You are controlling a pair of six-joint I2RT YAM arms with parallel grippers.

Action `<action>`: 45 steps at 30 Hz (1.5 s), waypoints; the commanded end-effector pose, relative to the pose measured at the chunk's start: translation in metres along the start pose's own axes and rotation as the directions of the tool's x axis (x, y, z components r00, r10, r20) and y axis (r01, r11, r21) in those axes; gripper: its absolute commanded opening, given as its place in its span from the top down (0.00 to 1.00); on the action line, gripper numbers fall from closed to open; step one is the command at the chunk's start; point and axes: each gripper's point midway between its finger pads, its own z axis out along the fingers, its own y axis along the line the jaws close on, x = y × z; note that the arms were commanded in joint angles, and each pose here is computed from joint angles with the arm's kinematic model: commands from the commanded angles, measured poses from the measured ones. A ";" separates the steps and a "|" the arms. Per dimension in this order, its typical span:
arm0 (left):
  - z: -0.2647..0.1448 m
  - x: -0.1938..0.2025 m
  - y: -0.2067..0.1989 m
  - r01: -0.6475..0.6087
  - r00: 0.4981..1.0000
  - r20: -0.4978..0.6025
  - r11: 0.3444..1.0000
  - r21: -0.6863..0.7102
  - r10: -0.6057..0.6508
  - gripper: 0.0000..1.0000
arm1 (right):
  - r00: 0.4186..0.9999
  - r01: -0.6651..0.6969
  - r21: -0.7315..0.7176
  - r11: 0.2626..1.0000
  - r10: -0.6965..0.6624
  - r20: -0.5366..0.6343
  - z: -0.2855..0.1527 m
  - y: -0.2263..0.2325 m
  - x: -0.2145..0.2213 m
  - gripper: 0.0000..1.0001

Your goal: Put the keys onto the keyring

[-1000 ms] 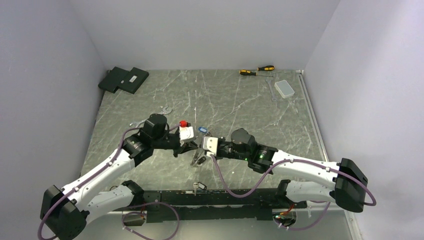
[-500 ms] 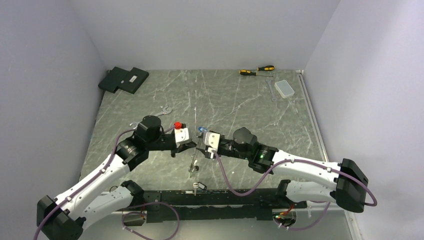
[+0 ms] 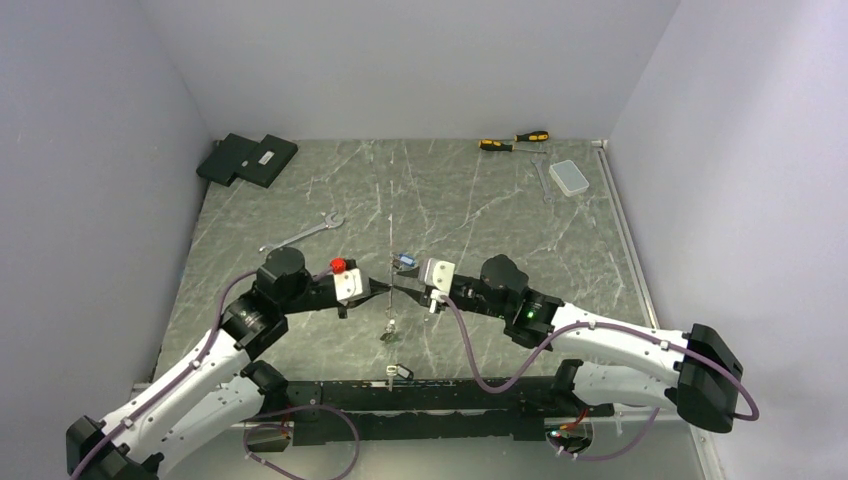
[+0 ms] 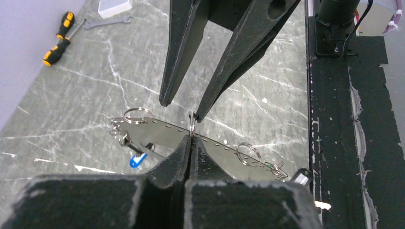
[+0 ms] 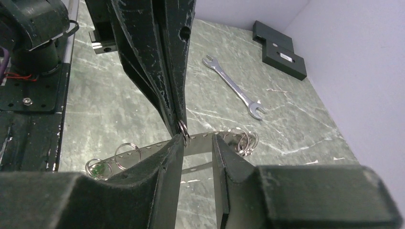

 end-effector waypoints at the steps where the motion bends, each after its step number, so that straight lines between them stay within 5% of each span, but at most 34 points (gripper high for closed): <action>1: -0.002 -0.034 0.006 -0.098 0.986 0.136 0.995 -0.031 0.101 1.00 | 0.996 -0.005 0.007 1.000 0.005 0.089 -0.003 -0.004 -0.019 0.68; 11: -0.004 -0.038 0.002 -0.129 0.978 0.165 0.991 -0.026 0.132 1.00 | 0.993 -0.031 -0.009 0.999 0.032 0.115 -0.003 -0.003 -0.017 0.66; 27: -0.005 -0.039 0.003 -0.133 0.976 0.172 0.990 -0.034 0.137 1.00 | 0.986 -0.061 -0.073 0.995 0.072 0.151 0.001 0.004 -0.024 0.80; 35: -0.004 -0.033 0.003 -0.139 0.980 0.138 0.990 -0.025 0.141 1.00 | 0.990 -0.045 -0.051 0.998 0.051 0.130 0.002 -0.001 -0.024 0.99; 42: -0.003 -0.014 0.002 -0.125 0.992 0.037 0.992 0.006 0.124 0.60 | 0.998 -0.012 -0.052 0.999 0.015 0.056 0.001 -0.006 -0.019 1.00; 45: -0.003 -0.013 0.003 -0.123 0.992 0.034 0.992 0.004 0.123 0.59 | 1.000 0.001 -0.064 0.998 0.001 0.025 0.001 -0.005 -0.017 1.00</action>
